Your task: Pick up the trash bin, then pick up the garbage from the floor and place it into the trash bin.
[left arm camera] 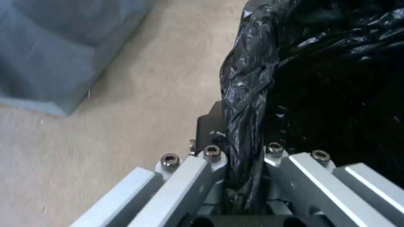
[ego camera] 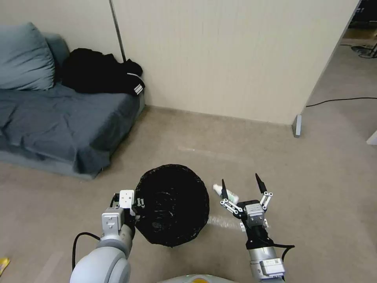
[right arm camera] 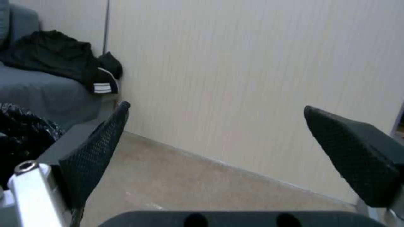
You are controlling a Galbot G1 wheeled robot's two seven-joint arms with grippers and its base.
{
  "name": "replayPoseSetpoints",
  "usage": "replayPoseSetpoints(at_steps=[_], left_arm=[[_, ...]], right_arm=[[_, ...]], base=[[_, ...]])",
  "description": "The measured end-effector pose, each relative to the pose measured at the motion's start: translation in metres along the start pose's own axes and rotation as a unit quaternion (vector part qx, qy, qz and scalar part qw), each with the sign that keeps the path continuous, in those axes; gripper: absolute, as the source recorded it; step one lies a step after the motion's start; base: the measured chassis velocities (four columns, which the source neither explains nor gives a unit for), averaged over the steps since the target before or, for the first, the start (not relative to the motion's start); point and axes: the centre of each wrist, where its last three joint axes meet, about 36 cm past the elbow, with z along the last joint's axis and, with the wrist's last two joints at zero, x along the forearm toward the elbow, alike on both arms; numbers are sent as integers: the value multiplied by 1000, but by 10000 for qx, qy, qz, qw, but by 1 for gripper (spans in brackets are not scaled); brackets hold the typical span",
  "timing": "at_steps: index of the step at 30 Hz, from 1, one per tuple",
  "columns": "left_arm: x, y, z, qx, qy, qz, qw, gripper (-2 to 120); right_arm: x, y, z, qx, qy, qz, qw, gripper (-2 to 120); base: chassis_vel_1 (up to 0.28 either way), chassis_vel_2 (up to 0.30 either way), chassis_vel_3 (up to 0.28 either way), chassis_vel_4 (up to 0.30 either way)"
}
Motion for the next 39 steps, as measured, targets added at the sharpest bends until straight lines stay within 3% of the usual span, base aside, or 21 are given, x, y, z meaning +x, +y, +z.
replayPoseSetpoints(at_steps=[19,22,29,39], left_arm=[[-2,0,1,13,-12,-10,10000,0],[-2,1,1,13,-14,-10,10000,0],[-2,1,1,10,-13,-6,10000,0],[-2,1,1,9,-15,0,10000,0]], right_arm=[[-1,-4,3,65,-138,-65,9999,100],[-8,-14,3,277,-81,0,9996,100],[-33,-29,-14,310,473,266,9980,100],[-52,-58,-18,290,1364,104,9902,100]], base=[[-44,40,40,-43],[0,0,0,0],[0,0,0,0],[0,0,0,0]])
